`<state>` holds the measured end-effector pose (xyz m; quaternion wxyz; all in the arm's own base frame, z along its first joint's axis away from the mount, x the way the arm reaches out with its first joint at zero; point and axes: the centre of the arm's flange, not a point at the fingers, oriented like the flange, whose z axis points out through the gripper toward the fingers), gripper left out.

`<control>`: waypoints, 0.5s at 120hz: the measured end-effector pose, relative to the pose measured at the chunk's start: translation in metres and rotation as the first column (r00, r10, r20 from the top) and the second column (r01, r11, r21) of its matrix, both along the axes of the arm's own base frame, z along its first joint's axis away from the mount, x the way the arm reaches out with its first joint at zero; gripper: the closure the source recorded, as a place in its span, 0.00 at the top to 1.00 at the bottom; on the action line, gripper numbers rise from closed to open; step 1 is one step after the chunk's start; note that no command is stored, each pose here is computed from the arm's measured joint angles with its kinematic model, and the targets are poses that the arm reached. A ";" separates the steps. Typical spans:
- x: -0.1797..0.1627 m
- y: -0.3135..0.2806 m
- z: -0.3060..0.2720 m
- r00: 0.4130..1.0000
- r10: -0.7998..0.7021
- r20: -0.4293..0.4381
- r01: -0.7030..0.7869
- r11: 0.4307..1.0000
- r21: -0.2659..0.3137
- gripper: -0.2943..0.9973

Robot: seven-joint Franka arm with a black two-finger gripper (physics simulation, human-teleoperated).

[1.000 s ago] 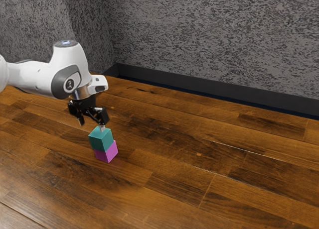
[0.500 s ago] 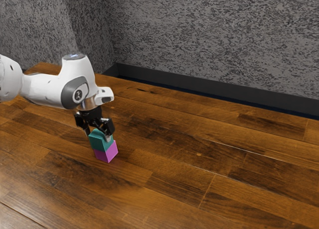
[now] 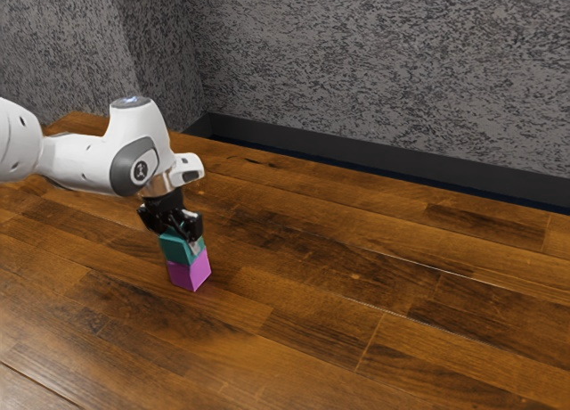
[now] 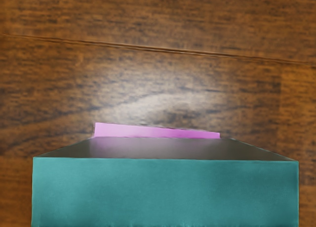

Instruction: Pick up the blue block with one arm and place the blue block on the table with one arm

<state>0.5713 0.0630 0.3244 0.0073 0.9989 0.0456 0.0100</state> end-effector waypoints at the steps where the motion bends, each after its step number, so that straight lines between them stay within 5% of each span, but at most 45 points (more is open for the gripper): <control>1: 0.000 0.000 0.002 1.000 0.000 0.003 0.000 1.000 0.001 0.49; 30: 0.016 -0.060 0.057 0.990 -0.094 0.104 0.094 0.996 0.008 0.49; 60: 0.023 -0.122 -0.011 0.987 -0.162 0.007 0.162 0.986 -0.034 0.49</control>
